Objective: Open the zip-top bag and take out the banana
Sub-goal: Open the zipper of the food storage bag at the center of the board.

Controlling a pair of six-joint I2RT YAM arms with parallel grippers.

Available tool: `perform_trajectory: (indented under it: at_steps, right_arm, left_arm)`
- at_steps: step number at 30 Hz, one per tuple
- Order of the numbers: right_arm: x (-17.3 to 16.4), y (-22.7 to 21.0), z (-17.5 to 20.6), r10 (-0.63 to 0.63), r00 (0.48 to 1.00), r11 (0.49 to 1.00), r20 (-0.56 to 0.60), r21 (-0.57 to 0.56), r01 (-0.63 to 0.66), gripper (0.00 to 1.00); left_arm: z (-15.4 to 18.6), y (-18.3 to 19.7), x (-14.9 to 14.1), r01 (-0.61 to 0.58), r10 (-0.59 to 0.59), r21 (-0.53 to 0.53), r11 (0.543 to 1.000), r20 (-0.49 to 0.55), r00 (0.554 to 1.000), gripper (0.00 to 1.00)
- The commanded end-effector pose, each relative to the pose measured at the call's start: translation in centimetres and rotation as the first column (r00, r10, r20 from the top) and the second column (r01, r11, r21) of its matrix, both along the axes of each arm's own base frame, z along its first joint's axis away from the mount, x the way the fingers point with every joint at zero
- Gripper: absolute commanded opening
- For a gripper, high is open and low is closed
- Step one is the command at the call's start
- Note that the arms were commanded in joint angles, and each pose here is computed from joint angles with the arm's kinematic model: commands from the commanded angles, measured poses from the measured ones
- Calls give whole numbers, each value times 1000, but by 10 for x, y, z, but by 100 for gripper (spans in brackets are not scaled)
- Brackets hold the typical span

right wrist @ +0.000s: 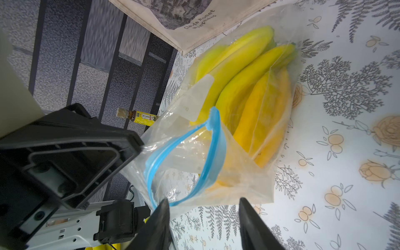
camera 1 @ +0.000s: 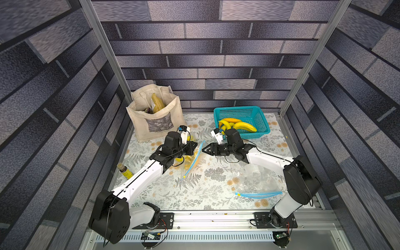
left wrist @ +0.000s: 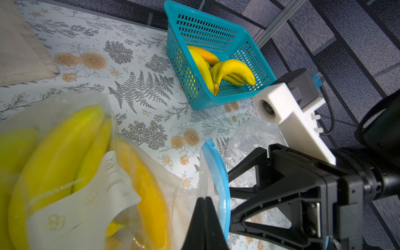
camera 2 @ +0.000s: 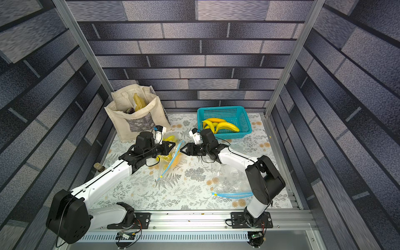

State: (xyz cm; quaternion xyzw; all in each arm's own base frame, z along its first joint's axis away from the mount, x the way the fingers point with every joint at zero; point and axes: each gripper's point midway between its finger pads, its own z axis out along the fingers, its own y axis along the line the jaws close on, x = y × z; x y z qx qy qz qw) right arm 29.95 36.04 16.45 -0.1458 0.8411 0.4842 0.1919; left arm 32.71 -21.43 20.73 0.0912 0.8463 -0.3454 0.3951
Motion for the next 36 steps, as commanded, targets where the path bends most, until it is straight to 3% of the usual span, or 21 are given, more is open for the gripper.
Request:
perform_trajectory:
  at_steps: [1,7,12,15,21,23,25,29,31,36]
  right_arm:
    - [6,8,11,-6,1000,1000,16,2,6,52]
    - [9,12,7,-13,1000,1000,-1,-15,13,46]
    - [8,11,-7,-3,999,997,-33,-82,1,32]
    - [8,8,-18,-4,999,992,-40,-123,-1,31]
    - [7,10,-17,10,1000,993,-4,-121,-11,3]
    - [4,11,-14,17,1000,992,4,-123,-17,0]
    - [3,9,-13,14,1000,991,3,-133,-13,0]
    - [4,2,-15,-12,1000,985,-8,-174,11,0]
    - [5,2,-13,-23,1000,984,-13,-176,20,0]
    - [7,2,-10,-38,999,985,-17,-171,34,0]
  left_arm:
    - [15,-3,3,-5,6,-20,1000,40,999,0]
    - [14,-8,0,15,-15,-17,1000,43,999,0]
    - [12,-8,1,12,-11,-21,1000,44,999,0]
    - [13,-9,1,14,-12,-24,1000,50,999,0]
    - [9,-8,-1,15,-15,-14,1000,38,999,0]
    - [7,-5,0,0,0,7,1000,31,1000,16]
    - [5,2,0,-30,29,44,999,25,999,40]
    - [20,6,-9,-46,39,100,994,76,996,60]
    - [31,3,-21,-38,22,140,989,117,993,64]
    - [37,-15,-51,-4,-53,292,956,187,981,60]
